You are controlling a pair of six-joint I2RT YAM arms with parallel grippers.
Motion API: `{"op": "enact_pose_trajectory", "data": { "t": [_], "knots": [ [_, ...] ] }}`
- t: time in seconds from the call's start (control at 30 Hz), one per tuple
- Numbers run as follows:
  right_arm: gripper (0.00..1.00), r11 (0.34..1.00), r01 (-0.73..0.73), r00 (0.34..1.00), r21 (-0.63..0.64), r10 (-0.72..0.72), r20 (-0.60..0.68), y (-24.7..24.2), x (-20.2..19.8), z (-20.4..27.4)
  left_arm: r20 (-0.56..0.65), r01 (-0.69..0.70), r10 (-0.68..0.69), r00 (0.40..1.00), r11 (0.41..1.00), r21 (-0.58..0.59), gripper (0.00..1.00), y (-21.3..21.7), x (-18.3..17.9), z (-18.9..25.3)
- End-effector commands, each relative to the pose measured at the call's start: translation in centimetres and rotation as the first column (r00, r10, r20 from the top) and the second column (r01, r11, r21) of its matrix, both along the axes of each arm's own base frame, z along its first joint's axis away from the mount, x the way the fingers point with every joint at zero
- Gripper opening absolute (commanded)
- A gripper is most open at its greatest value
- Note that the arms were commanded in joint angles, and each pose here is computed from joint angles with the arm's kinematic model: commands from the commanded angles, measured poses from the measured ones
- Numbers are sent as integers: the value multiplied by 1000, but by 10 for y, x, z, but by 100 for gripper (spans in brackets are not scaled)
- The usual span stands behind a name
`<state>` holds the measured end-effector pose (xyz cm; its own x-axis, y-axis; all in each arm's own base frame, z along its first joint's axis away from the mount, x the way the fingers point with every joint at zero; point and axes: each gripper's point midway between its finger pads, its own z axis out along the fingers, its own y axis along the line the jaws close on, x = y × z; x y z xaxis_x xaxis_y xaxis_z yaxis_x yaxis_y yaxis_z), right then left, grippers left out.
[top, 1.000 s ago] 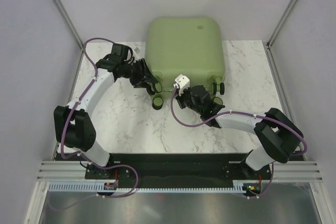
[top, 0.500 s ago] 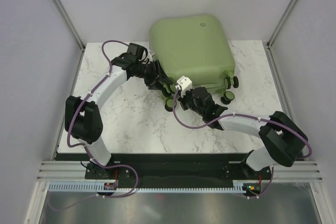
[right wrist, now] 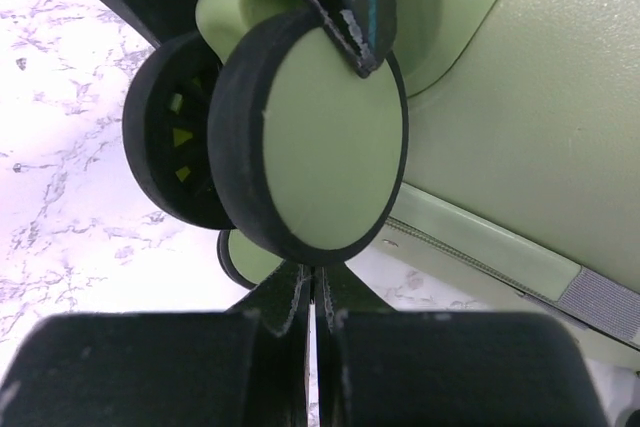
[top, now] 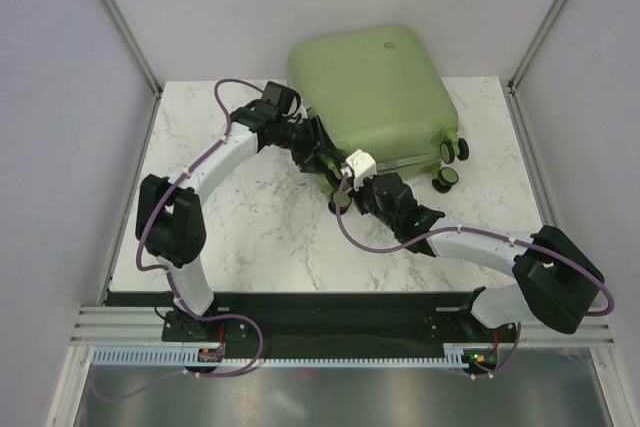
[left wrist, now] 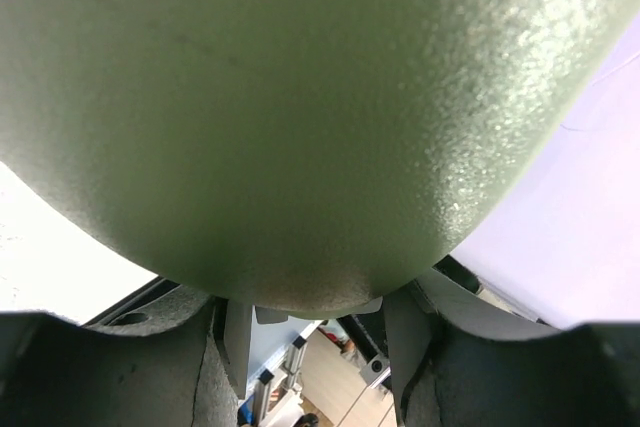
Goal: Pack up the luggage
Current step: Zip the luggage at the center of the board.
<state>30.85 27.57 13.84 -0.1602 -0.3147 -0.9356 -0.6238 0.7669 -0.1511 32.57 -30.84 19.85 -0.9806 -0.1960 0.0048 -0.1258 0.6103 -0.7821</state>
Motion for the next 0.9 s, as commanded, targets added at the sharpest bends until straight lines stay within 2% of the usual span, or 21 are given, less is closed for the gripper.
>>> {"op": "enact_pose_trajectory", "data": {
  "t": [0.0, 0.13, 0.33, 0.73, 0.87],
  "knots": [
    [0, 943, -290, 957, 164, 280, 79, 60, -49, 50, 310, -22, 83, 947, 980, -195, 2, -51, 53, 60],
    [0, 943, -294, 955, 158, 283, 85, 60, -51, 51, 321, -100, 179, 930, 964, -248, 2, -57, 62, 69],
    [0, 944, -294, 955, 148, 283, 93, 58, -51, 51, 365, -131, 244, 899, 943, -306, 2, -72, 67, 87],
    [0, 946, -281, 958, 161, 267, 100, 50, -56, 54, 332, -156, 272, 903, 929, -336, 2, -94, 71, 91],
    [0, 946, -281, 958, 159, 266, 107, 49, -58, 55, 299, -94, 208, 931, 931, -352, 2, -108, 68, 86]
  ]
}}
